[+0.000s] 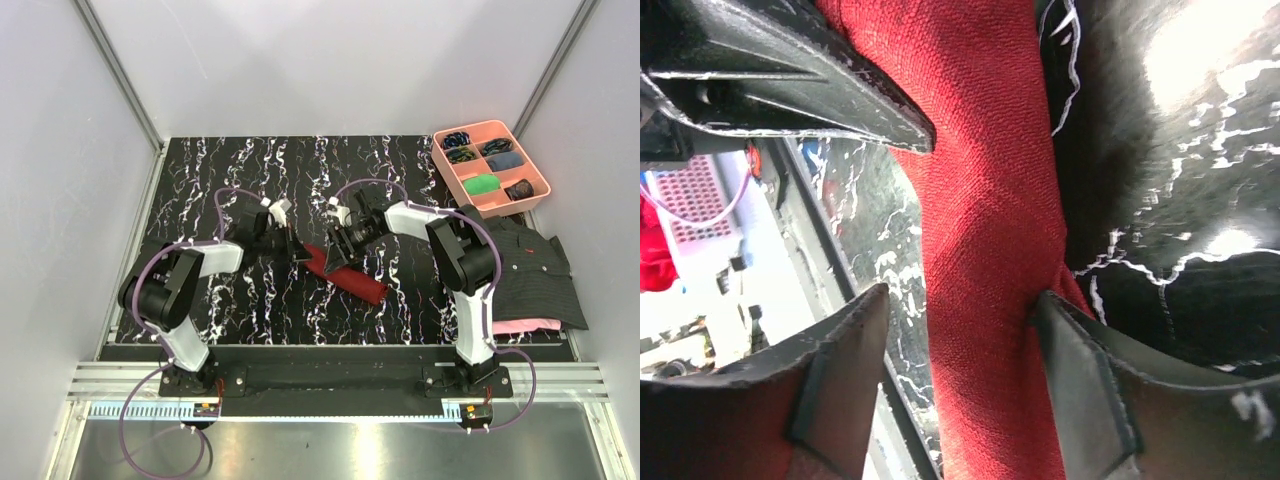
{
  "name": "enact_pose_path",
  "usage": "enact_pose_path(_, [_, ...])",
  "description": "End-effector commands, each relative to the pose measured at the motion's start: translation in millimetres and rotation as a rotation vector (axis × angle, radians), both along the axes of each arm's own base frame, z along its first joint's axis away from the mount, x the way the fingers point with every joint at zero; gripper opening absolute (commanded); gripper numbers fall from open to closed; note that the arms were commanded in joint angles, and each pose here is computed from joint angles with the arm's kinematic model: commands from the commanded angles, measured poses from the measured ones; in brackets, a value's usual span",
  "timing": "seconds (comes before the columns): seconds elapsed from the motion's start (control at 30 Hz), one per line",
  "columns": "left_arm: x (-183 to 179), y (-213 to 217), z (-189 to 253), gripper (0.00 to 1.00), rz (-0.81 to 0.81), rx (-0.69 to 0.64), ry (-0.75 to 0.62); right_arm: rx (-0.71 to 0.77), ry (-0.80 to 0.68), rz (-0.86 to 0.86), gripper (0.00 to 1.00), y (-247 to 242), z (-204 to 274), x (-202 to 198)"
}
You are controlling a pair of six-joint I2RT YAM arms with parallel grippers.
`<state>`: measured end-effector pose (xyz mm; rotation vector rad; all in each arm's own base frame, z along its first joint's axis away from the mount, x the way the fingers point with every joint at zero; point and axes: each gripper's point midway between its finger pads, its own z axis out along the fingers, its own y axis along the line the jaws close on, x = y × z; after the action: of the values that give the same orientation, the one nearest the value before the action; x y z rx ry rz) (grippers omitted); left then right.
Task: Fold the napkin, place the utensils inside, and roll it up
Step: Roll the napkin at the center of the board.
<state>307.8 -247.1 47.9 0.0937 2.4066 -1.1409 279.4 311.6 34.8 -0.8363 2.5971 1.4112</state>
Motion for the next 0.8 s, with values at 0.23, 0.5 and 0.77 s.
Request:
enact_pose_path(0.23, [25.0, -6.0, 9.4, 0.00, 0.029, 0.054, 0.061, -0.200, -0.476, -0.202, 0.77, -43.7, 60.9, 57.8])
enact_pose_path(0.5, [32.4, -7.5, 13.1, 0.00, 0.002, 0.085, 0.121, -0.127, -0.478, -0.153, 0.77, -26.2, 81.6, 22.0])
enact_pose_path(0.77, [42.2, -9.1, 1.7, 0.00, -0.029, 0.105, 0.192, -0.144, -0.357, -0.112, 0.77, -14.3, 50.9, 1.8])
